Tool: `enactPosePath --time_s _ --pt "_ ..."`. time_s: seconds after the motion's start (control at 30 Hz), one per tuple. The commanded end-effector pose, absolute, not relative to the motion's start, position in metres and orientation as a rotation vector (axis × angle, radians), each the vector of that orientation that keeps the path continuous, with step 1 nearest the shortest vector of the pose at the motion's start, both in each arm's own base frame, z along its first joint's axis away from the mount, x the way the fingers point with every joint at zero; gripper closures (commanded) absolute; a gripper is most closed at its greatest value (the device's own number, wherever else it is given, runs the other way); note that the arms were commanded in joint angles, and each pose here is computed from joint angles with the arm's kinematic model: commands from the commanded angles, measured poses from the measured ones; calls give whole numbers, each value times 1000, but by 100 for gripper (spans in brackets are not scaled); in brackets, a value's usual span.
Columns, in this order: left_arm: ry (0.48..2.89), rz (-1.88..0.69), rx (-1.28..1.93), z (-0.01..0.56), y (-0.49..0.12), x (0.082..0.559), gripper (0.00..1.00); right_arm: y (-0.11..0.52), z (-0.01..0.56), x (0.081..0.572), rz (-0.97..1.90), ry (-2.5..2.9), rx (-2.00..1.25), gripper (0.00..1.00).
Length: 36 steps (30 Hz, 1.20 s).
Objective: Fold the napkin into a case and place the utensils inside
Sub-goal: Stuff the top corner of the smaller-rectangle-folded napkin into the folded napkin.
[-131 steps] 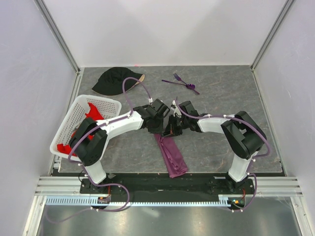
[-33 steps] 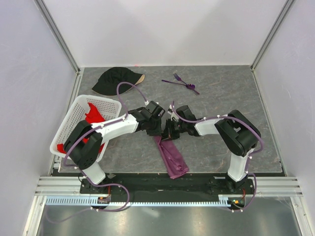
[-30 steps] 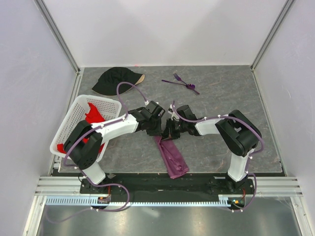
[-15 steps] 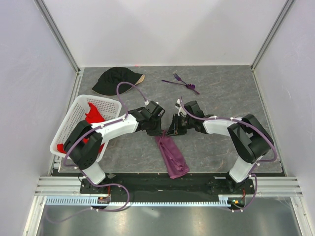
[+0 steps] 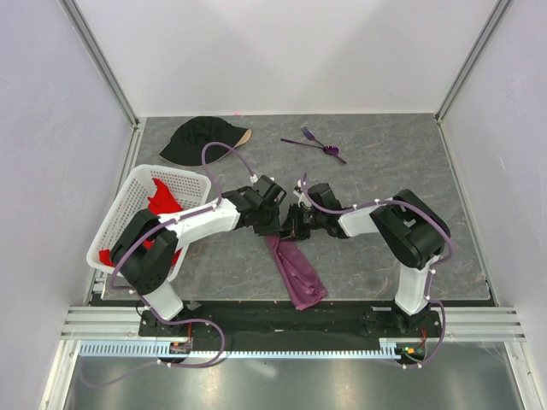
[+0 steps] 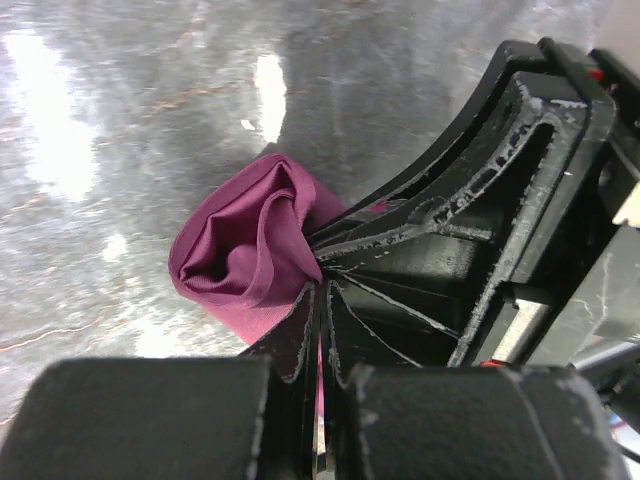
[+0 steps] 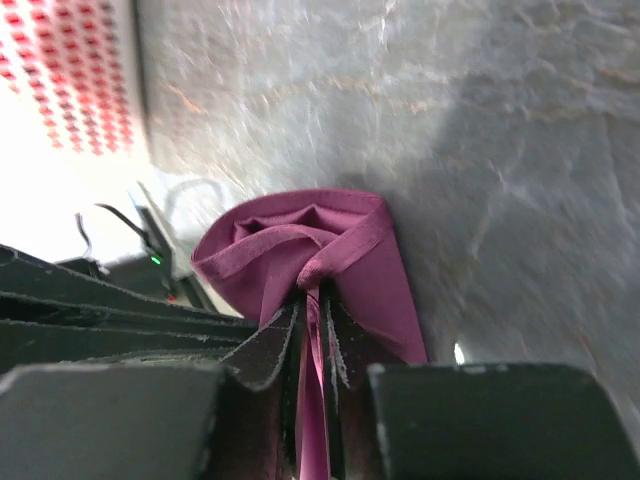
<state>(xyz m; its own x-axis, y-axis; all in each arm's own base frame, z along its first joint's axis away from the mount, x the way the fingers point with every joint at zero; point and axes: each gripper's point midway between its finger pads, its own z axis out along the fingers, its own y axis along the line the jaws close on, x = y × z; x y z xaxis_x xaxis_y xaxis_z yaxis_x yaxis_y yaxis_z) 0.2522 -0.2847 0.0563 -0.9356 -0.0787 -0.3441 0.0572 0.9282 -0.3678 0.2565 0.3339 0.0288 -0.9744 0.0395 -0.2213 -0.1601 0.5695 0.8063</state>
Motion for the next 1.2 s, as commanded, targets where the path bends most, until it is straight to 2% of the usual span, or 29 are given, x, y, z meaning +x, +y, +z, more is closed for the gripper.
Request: enactPosePath --time_s 0.0,0.23,0.33,0.37,0.47,0.53,0.63,0.77,0.87,1.17 --pt "2680 -576 -120 59 -286 258 98 359 62 273 1611 2372 -8 84" --pt "2636 -509 -126 58 -275 265 98 330 40 268 1467 2476 -1 82" --pt "2623 -458 -100 64 -268 269 84 324 38 264 1415 2505 -51 80" --pt "2617 -447 -93 68 -266 269 76 323 39 264 1402 2500 -78 80" --pt "2593 -409 -91 78 -255 267 65 318 42 264 1346 2513 -103 78" --pt "2566 -431 -88 89 -253 266 64 316 45 263 1327 2512 -128 78" --pt "2566 -432 -90 89 -251 263 68 316 47 263 1330 2507 -133 77" --pt "2580 -413 -93 84 -250 267 84 318 44 263 1344 2507 -122 78" --pt "2602 -390 -83 74 -252 272 93 323 43 264 1378 2500 -96 79" --pt "2639 -417 -57 57 -266 277 98 352 31 275 1491 2491 18 84"
